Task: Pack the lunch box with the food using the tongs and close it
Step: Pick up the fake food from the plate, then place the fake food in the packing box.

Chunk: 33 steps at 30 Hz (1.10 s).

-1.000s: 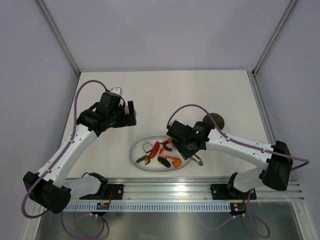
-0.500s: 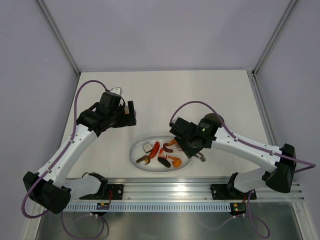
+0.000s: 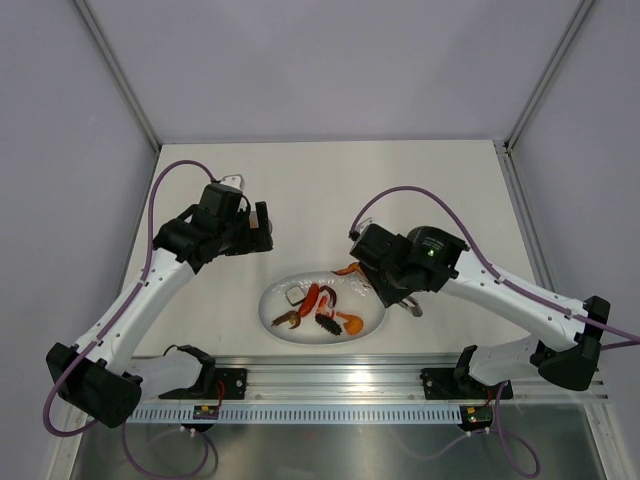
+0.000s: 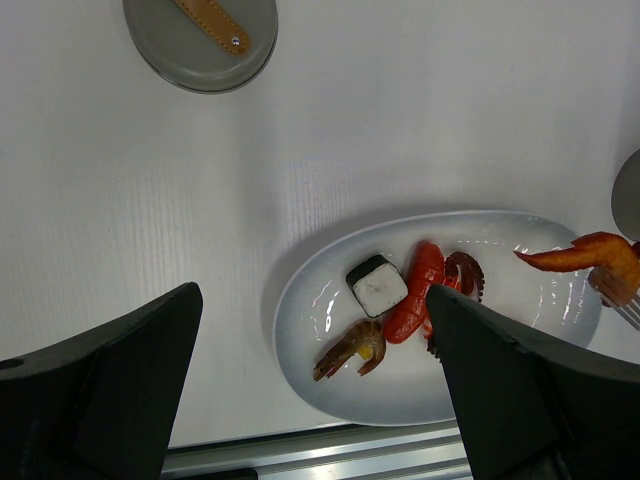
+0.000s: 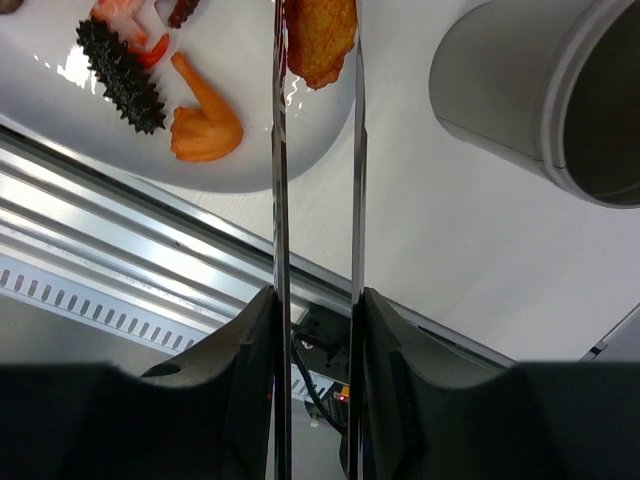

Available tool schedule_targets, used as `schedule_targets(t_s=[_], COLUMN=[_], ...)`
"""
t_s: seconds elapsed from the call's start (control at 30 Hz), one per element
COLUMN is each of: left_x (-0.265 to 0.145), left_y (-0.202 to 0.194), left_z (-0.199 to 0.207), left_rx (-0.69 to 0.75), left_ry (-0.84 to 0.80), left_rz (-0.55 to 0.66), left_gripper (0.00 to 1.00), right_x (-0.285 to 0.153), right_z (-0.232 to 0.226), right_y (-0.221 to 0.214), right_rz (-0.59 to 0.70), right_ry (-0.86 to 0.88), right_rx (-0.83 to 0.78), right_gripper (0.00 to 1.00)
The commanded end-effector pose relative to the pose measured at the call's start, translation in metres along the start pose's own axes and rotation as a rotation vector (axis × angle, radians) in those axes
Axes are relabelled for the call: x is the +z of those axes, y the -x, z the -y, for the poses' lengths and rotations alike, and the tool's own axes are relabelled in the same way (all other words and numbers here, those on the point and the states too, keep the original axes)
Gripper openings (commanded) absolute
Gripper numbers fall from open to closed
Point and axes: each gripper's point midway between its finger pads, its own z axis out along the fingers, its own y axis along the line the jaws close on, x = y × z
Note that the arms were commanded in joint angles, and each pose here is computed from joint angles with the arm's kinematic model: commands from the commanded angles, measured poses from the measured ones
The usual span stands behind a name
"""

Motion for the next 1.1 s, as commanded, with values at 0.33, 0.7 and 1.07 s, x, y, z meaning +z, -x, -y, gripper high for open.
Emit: schedule_targets(t_s=[0.33, 0.7, 1.07], left_x=[-0.004, -0.002, -0.003], left_y=[0.016, 0.013, 0.014], left_z=[0.009, 0.01, 0.011], left_rx=[0.002, 0.004, 0.006], left_ry=[-0.038, -0.044, -0.048], left_rz=[0.052, 0.047, 0.05], left_gripper=[0.99, 0.99, 0.99], right_x=[-0.067, -0.097, -0.084], right_z=[0.053, 0.094, 0.099], right_y=[0.03, 0.01, -0.011], right_rz=[0.2, 0.227, 0.209], right_ry=[-0.175, -0.306, -0.33], right_rx=[0.116, 0.259, 0.424], right_gripper=[0.17, 0.17, 0.17])
